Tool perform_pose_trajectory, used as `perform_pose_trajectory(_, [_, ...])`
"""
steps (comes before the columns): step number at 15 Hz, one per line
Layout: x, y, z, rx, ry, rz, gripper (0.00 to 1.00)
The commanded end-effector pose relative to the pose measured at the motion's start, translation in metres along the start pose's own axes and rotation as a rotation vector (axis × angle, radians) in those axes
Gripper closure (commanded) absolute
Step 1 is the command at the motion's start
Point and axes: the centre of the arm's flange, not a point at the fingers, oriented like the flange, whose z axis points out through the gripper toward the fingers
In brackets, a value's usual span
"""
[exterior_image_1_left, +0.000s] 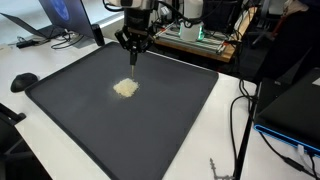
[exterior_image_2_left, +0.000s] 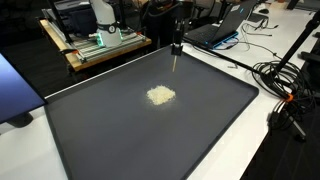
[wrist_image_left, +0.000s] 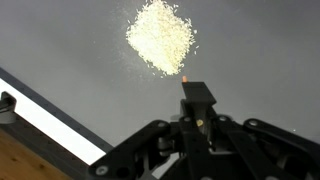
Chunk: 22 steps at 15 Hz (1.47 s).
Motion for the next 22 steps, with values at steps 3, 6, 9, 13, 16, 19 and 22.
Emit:
perform_pose_trajectory(3, [-0.001,-0.001,-0.001,0.003,0.003,-0.001,0.97])
perform_pose_trajectory(6, [0.003,0.013,0.008,0.028,0.016,0.005,0.97])
perform_pose_trajectory(9, [-0.001,0.025,0.020,0.057,0.022,0.013,0.97])
perform_pose_trajectory(13, [-0.010,0.043,0.040,0.110,0.016,0.036,0.97])
perform_pose_trajectory(16, [-0.015,0.057,0.053,0.139,0.011,0.054,0.97])
perform_pose_trajectory(19, [-0.016,0.067,0.064,0.166,0.014,0.060,0.97])
perform_pose_trajectory(22, [-0.015,0.073,0.074,0.168,0.012,0.063,0.97])
